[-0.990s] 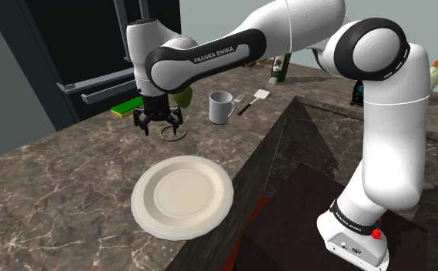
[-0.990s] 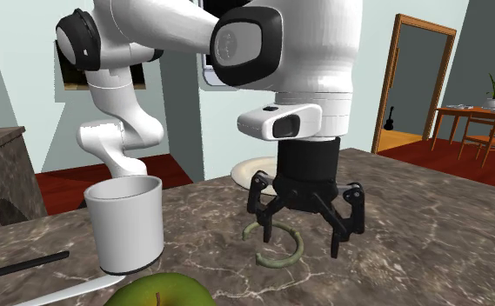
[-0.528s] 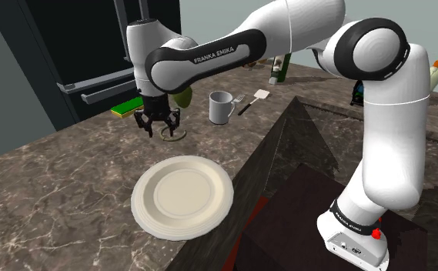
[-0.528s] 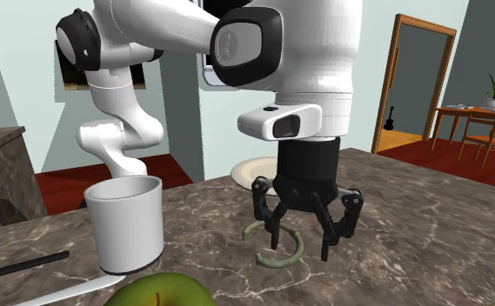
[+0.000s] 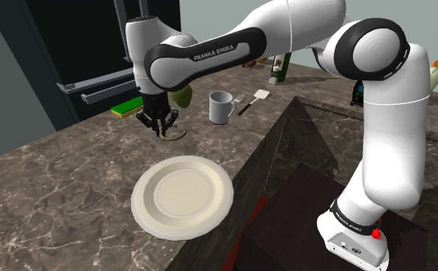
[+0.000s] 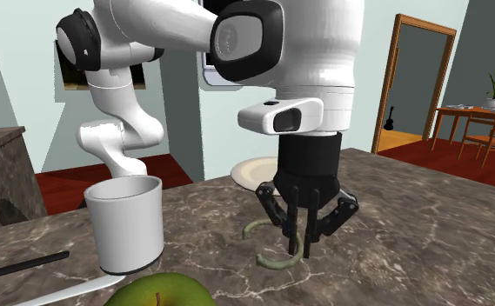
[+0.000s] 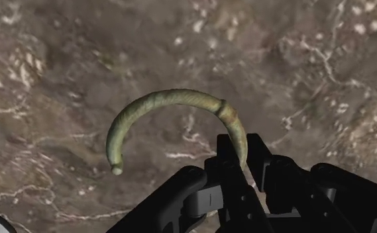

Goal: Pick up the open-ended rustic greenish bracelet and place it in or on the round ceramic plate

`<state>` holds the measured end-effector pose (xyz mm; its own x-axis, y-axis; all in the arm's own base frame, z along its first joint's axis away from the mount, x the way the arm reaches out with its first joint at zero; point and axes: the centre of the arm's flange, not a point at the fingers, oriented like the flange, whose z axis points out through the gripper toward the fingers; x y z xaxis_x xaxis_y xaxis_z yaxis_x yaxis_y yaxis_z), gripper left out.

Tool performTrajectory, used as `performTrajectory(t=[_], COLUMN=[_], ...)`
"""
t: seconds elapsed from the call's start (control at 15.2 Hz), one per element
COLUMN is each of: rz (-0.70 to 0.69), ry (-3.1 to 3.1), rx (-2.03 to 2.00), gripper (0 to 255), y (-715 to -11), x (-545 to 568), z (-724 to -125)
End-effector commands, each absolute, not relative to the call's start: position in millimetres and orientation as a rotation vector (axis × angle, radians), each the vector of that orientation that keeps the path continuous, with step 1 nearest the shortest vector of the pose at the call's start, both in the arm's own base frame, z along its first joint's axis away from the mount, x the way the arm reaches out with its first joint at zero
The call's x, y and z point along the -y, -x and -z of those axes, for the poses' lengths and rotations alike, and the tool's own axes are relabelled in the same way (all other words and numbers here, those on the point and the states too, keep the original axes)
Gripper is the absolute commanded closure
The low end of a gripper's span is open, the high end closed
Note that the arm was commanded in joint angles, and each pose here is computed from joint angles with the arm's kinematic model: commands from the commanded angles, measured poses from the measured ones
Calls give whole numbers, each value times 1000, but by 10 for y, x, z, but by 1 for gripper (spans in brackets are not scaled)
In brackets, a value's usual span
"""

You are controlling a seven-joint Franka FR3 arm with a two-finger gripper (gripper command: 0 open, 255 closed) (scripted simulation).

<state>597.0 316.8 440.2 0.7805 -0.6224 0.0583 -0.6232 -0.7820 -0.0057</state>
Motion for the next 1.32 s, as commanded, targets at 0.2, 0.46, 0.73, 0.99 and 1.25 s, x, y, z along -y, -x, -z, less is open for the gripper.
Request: performTrajectory(t=[0.2,0.46,0.73,0.99,1.25], rz=[-80,-80,-80,-80,-80], ry=[-2954,-2954,-2954,-2954,-2954], rx=[1028,1028,1028,1028,1028], gripper=[255,255,255,255,255], y=[-5955,-5955,-5955,-5955,-5723], x=[-3173,-3173,-3173,-3173,-3300], z=[-4480,-4691,-4902,-5113,-5190])
